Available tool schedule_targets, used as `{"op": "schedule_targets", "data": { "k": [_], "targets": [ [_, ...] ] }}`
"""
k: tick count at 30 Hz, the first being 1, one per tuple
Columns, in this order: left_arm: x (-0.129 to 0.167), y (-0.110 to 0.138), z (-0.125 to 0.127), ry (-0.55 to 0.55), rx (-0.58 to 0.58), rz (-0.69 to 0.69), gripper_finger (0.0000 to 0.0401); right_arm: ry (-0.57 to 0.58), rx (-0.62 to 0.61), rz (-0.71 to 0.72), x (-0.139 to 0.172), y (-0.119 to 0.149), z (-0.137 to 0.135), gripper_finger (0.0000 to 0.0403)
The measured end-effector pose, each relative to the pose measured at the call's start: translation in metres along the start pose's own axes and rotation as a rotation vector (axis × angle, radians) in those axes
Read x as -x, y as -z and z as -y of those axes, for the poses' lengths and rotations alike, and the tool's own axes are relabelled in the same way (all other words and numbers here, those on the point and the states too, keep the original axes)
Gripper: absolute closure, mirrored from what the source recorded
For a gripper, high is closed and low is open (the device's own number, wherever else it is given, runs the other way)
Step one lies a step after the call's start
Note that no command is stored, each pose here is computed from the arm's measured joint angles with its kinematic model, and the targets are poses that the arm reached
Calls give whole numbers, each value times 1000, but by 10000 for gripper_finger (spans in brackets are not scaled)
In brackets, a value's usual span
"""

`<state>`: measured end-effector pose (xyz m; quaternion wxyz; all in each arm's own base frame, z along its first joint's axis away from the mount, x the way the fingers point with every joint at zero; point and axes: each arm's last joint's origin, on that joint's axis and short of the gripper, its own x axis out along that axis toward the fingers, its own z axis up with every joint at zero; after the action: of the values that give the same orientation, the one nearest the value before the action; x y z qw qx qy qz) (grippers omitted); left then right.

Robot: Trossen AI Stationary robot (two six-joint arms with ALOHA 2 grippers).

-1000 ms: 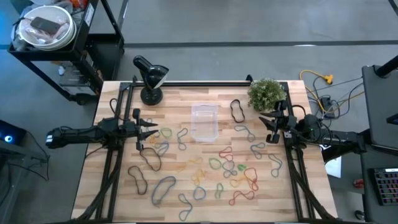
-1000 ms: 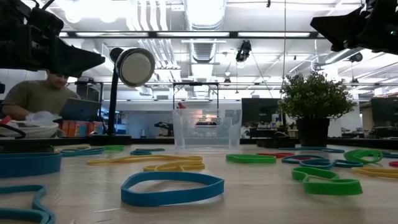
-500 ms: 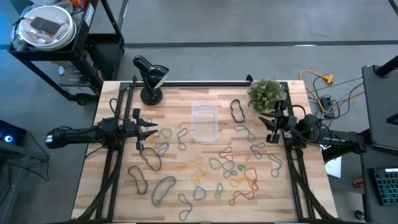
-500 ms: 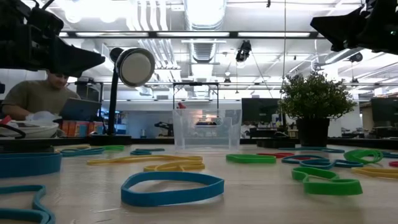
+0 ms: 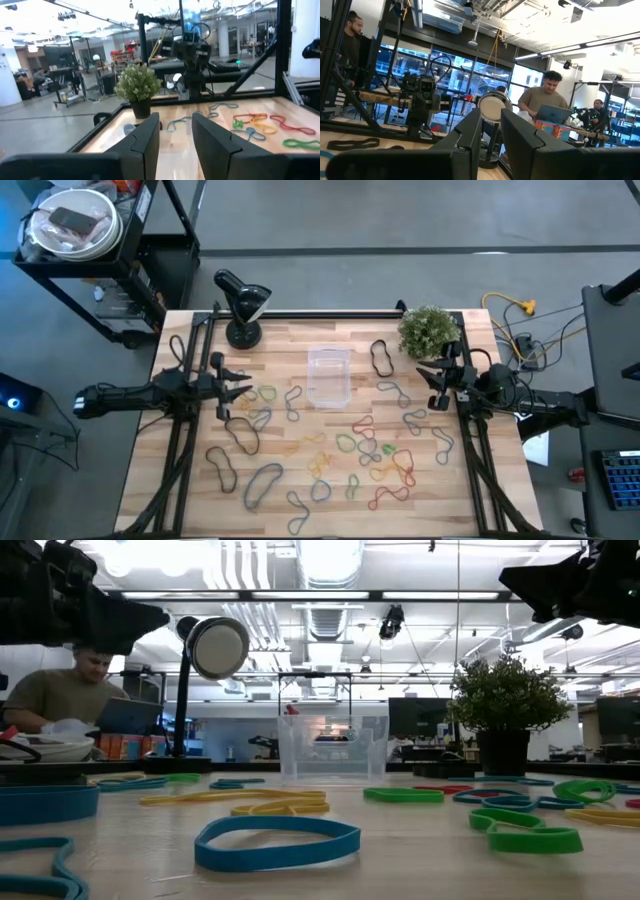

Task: Pick and place rubber bands into bin
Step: Put black rubberband into the transparent bin

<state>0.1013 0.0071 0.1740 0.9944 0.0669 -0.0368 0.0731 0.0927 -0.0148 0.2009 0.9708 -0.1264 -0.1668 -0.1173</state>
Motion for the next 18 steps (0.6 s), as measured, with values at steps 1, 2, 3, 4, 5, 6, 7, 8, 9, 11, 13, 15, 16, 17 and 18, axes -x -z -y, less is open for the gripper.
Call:
{"op": "schedule_targets", "data": {
  "k": [1,2,3,4,5,6,7,8,9,11,13,15,16,17,18],
  "targets": [
    [0,-1,0,-2,1,12,301,0,-3,1,0,0,0,335],
    [0,-2,0,-3,2,23,301,1,-4,1,0,0,0,335],
    [0,-3,0,-4,3,34,301,0,-3,0,0,0,0,335],
    [0,-4,-1,-6,5,42,301,0,-2,0,0,0,0,335],
    [0,-5,-1,-7,6,52,301,0,0,0,0,0,0,335],
    [0,-6,-1,-8,7,60,301,0,1,1,0,0,0,335],
    [0,-6,-1,-8,7,60,301,0,0,0,0,0,0,335],
    [0,-6,-1,-8,7,57,301,0,-3,0,0,0,0,335],
    [0,-5,-1,-7,6,56,301,1,-4,0,0,0,0,335],
    [0,-5,-1,-7,7,55,301,0,-2,0,0,0,0,335],
    [0,-4,-1,-6,6,45,301,0,1,0,0,0,0,335],
    [0,-5,-1,-6,6,48,301,1,-4,1,0,0,0,335],
    [0,-5,-1,-6,6,49,301,0,-4,1,0,0,0,335],
    [0,-5,-1,-6,6,49,301,0,-3,0,0,0,0,335],
    [0,-5,-1,-6,6,49,301,0,-2,1,0,0,0,335]
  ]
}}
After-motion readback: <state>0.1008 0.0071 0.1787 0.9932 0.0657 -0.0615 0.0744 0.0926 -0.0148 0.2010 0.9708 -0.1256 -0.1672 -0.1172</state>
